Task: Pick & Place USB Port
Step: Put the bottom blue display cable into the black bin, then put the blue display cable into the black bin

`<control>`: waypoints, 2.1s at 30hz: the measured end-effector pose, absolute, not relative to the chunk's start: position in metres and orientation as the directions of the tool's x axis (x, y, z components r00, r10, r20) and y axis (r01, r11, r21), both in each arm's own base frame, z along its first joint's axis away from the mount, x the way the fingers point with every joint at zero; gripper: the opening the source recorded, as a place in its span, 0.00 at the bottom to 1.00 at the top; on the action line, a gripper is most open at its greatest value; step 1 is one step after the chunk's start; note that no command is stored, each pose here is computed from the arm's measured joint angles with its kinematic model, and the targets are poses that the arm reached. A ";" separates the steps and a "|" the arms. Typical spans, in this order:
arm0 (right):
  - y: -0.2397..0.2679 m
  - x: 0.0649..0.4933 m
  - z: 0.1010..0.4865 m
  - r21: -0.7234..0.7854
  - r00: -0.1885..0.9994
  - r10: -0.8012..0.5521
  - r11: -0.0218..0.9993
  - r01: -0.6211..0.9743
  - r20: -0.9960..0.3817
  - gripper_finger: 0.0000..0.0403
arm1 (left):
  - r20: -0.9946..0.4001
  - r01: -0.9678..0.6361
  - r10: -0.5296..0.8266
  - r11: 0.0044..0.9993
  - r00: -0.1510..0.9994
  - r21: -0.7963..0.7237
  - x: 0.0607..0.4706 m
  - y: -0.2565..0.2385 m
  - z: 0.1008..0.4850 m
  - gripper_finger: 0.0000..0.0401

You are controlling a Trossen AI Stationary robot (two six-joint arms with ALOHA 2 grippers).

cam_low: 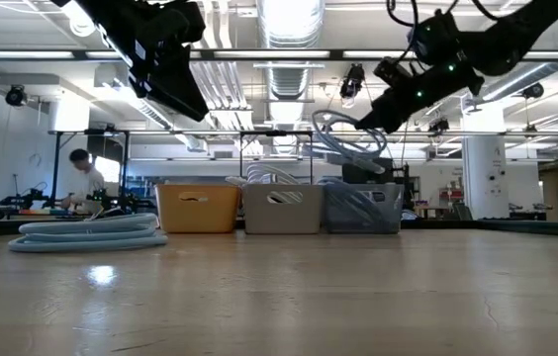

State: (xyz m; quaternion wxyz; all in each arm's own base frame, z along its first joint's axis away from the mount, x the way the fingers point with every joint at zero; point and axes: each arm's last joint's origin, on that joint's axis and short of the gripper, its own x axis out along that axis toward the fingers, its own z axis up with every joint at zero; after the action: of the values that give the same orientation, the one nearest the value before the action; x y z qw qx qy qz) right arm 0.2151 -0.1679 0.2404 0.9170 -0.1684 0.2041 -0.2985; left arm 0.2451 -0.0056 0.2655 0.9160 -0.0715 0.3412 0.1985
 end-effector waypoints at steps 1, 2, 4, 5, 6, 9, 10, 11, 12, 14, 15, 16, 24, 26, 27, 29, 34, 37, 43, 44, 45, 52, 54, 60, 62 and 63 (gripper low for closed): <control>-0.167 0.213 0.237 -0.427 0.739 -0.621 0.761 0.489 -0.259 0.03 | -0.653 -0.412 0.315 0.911 0.689 0.004 0.245 -0.006 0.266 0.44; -0.167 0.212 0.233 -0.426 0.740 -0.624 0.757 0.495 -0.251 0.03 | -0.654 -0.412 0.315 0.911 0.688 0.004 0.245 -0.006 0.266 0.44; -0.165 0.208 0.224 -0.427 0.731 -0.633 0.752 0.502 -0.256 0.03 | -0.654 -0.412 0.314 0.911 0.688 0.004 0.245 -0.006 0.266 0.44; -0.164 0.207 0.220 -0.424 0.727 -0.636 0.751 0.506 -0.259 0.03 | -0.654 -0.412 0.314 0.911 0.688 0.004 0.245 -0.006 0.266 0.44; -0.164 0.205 0.217 -0.419 0.725 -0.638 0.751 0.511 -0.259 0.03 | -0.654 -0.412 0.314 0.911 0.689 0.004 0.245 -0.006 0.266 0.44; -0.162 0.200 0.206 -0.396 0.705 -0.652 0.748 0.534 -0.281 0.03 | -0.653 -0.412 0.314 0.911 0.689 0.003 0.245 -0.006 0.266 0.44; -0.161 0.198 0.203 -0.390 0.690 -0.662 0.741 0.546 -0.292 0.03 | -0.653 -0.412 0.314 0.911 0.689 0.003 0.245 -0.006 0.266 0.44; -0.161 0.197 0.200 -0.389 0.678 -0.671 0.735 0.555 -0.300 0.03 | -0.652 -0.411 0.313 0.911 0.691 0.002 0.245 -0.006 0.266 0.44; -0.161 0.196 0.197 -0.391 0.668 -0.679 0.728 0.563 -0.303 0.03 | -0.650 -0.411 0.313 0.912 0.692 0.001 0.245 -0.006 0.266 0.44; -0.162 0.196 0.192 -0.396 0.657 -0.692 0.716 0.574 -0.298 0.05 | -0.643 -0.411 0.312 0.912 0.700 -0.005 0.246 -0.006 0.267 0.44; -0.162 0.196 0.190 -0.396 0.656 -0.695 0.714 0.578 -0.295 0.06 | -0.639 -0.411 0.312 0.912 0.703 -0.007 0.247 -0.006 0.267 0.44; -0.164 0.198 0.188 -0.390 0.655 -0.696 0.713 0.583 -0.292 0.08 | -0.636 -0.410 0.311 0.912 0.707 -0.010 0.247 -0.006 0.267 0.44; -0.182 0.221 0.166 -0.346 0.630 -0.677 0.736 0.582 -0.379 0.25 | -0.624 -0.410 0.310 0.912 0.717 -0.018 0.248 -0.006 0.269 0.44; -0.187 0.227 0.163 -0.331 0.627 -0.673 0.739 0.587 -0.392 0.28 | -0.624 -0.410 0.310 0.912 0.717 -0.018 0.248 -0.006 0.269 0.44; -0.189 0.229 0.162 -0.320 0.624 -0.671 0.741 0.591 -0.400 0.30 | -0.624 -0.410 0.310 0.912 0.717 -0.018 0.248 -0.006 0.269 0.44; -0.191 0.232 0.162 -0.314 0.613 -0.660 0.749 0.584 -0.435 0.33 | -0.624 -0.410 0.310 0.912 0.717 -0.018 0.248 -0.006 0.269 0.44; -0.192 0.234 0.169 -0.290 0.566 -0.618 0.773 0.564 -0.546 0.37 | -0.624 -0.410 0.310 0.912 0.717 -0.018 0.248 -0.006 0.269 0.44; -0.189 0.233 0.178 -0.287 0.548 -0.600 0.783 0.552 -0.582 0.39 | -0.624 -0.410 0.310 0.912 0.717 -0.018 0.248 -0.006 0.269 0.44; -0.184 0.228 0.203 -0.235 0.581 -0.610 0.771 0.592 -0.539 0.39 | -0.645 -0.381 0.306 0.924 0.701 0.024 0.246 -0.006 0.267 0.44; -0.182 0.227 0.207 -0.229 0.592 -0.608 0.774 0.590 -0.529 0.39 | -0.656 -0.377 0.305 0.926 0.690 0.033 0.245 -0.006 0.266 0.44; -0.181 0.226 0.211 -0.221 0.605 -0.603 0.779 0.586 -0.520 0.39 | -0.668 -0.376 0.305 0.926 0.678 0.041 0.244 -0.006 0.264 0.44; -0.172 0.223 0.217 -0.123 0.702 -0.505 0.845 0.520 -0.503 0.36 | -0.724 -0.417 0.308 0.908 0.617 0.032 0.238 -0.005 0.259 0.44; -0.169 0.225 0.216 -0.098 0.719 -0.475 0.861 0.499 -0.507 0.35 | -0.740 -0.418 0.309 0.908 0.598 0.042 0.236 -0.005 0.257 0.44; -0.144 0.241 0.215 -0.007 0.797 -0.330 0.925 0.379 -0.506 0.33 | -0.803 -0.376 0.275 0.924 0.529 0.068 0.228 -0.006 0.242 0.44; -0.131 0.248 0.215 0.002 0.813 -0.288 0.942 0.335 -0.506 0.32 | -0.827 -0.346 0.236 0.937 0.511 0.053 0.224 -0.007 0.232 0.44; -0.124 0.252 0.215 0.002 0.821 -0.264 0.952 0.307 -0.506 0.32 | -0.837 -0.333 0.226 0.941 0.498 0.055 0.223 -0.007 0.226 0.44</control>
State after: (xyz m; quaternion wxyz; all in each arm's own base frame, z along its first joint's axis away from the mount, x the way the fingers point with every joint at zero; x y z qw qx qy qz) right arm 0.2518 -0.1236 0.2150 0.9533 0.0419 0.2588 -0.1497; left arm 0.2227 -0.0073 0.2261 0.8637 -0.0568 0.4739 0.1619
